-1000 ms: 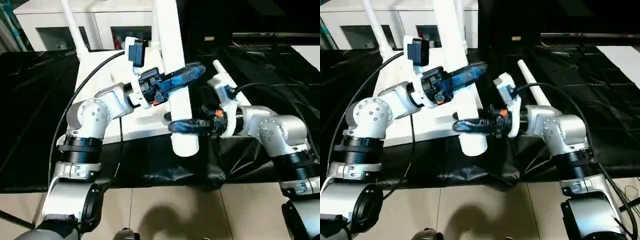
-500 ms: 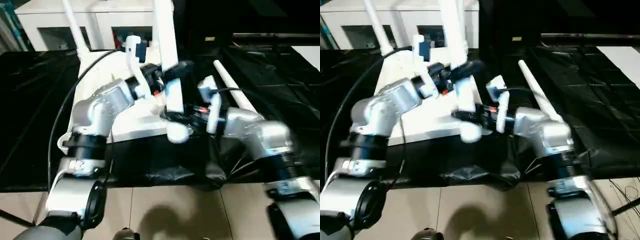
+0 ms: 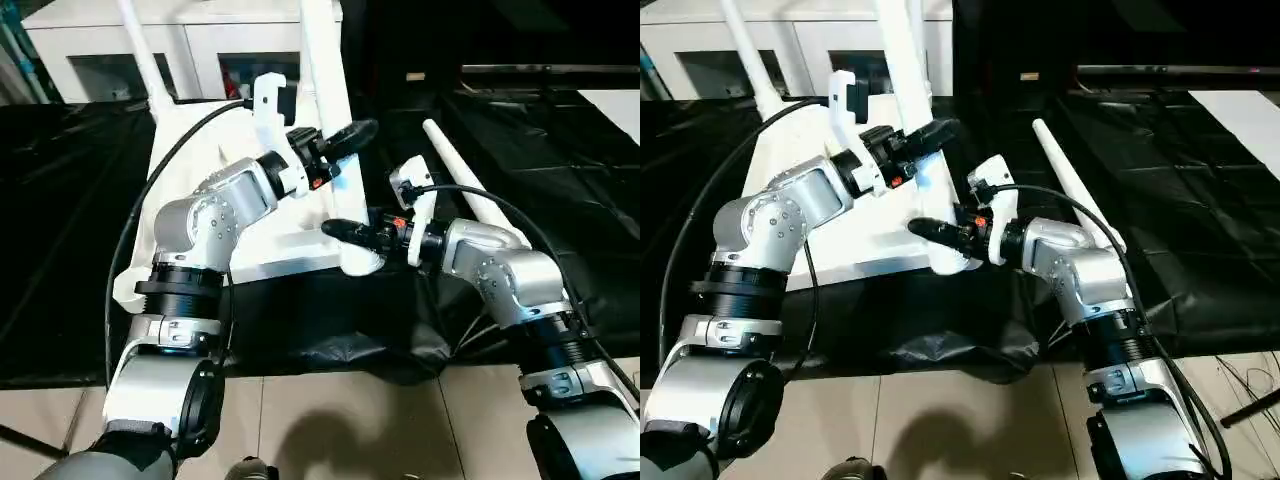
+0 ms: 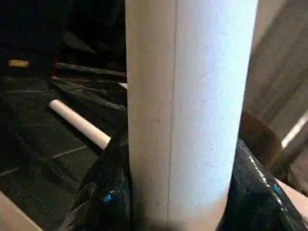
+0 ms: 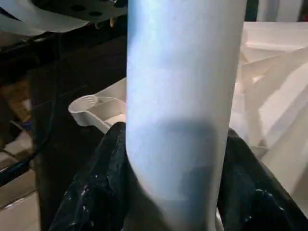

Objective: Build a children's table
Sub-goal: Pick table leg

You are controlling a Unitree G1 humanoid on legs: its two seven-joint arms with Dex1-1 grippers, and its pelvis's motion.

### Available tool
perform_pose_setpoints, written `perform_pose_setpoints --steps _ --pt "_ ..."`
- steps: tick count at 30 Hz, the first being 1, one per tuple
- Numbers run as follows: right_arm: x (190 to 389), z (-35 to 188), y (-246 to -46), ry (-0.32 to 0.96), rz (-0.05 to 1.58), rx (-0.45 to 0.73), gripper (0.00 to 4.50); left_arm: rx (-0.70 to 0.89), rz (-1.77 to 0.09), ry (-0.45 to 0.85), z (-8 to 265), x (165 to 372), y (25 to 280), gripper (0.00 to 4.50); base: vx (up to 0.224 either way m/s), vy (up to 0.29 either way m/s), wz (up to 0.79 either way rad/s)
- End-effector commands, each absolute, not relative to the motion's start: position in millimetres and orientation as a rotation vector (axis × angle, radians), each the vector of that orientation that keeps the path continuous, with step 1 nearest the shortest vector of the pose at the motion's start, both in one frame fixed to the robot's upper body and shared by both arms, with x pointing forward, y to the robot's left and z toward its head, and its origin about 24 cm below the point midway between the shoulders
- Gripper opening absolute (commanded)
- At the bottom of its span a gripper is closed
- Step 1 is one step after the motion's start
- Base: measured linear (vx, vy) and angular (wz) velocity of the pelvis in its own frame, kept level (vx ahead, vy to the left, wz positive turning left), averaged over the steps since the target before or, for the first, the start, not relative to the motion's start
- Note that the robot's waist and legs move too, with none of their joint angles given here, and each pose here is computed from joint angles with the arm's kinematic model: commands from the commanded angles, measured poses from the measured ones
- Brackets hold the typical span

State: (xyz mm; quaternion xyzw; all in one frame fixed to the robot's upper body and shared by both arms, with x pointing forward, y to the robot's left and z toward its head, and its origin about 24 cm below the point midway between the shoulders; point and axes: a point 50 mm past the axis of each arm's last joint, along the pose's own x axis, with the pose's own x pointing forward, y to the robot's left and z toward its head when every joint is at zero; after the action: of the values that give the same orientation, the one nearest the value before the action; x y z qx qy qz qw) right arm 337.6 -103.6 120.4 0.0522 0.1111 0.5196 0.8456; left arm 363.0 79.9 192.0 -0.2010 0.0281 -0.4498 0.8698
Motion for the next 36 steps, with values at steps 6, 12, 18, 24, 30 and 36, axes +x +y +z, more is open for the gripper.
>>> perform_pose_setpoints --steps 6,12,18,24,30,36 --pt "333.9 135.2 -106.9 0.224 1.226 0.027 3.06 -0.300 -1.093 0.033 202.7 354.4 75.9 1.83 0.000 0.000 0.00" --pt "331.1 133.1 -109.6 0.274 1.293 0.007 3.08 -0.296 -1.137 0.028 205.4 350.6 76.4 1.83 0.000 0.000 0.00" --pt "328.3 133.3 -110.6 0.299 1.349 0.001 3.08 -0.272 -1.190 0.022 206.0 346.2 77.5 1.83 0.000 0.000 0.00" --pt "331.4 136.5 -111.6 0.290 1.345 0.025 3.08 -0.256 -1.222 0.030 205.2 343.3 76.3 1.83 0.000 0.000 0.00" --pt "330.9 136.0 -111.4 0.295 1.368 0.060 3.08 -0.245 -1.246 0.027 205.9 341.5 73.5 1.83 0.000 0.000 0.00" --pt "331.1 133.0 -112.1 0.312 1.364 0.063 2.63 -0.241 -1.251 0.026 206.5 341.5 73.3 1.83 0.000 0.000 0.00"
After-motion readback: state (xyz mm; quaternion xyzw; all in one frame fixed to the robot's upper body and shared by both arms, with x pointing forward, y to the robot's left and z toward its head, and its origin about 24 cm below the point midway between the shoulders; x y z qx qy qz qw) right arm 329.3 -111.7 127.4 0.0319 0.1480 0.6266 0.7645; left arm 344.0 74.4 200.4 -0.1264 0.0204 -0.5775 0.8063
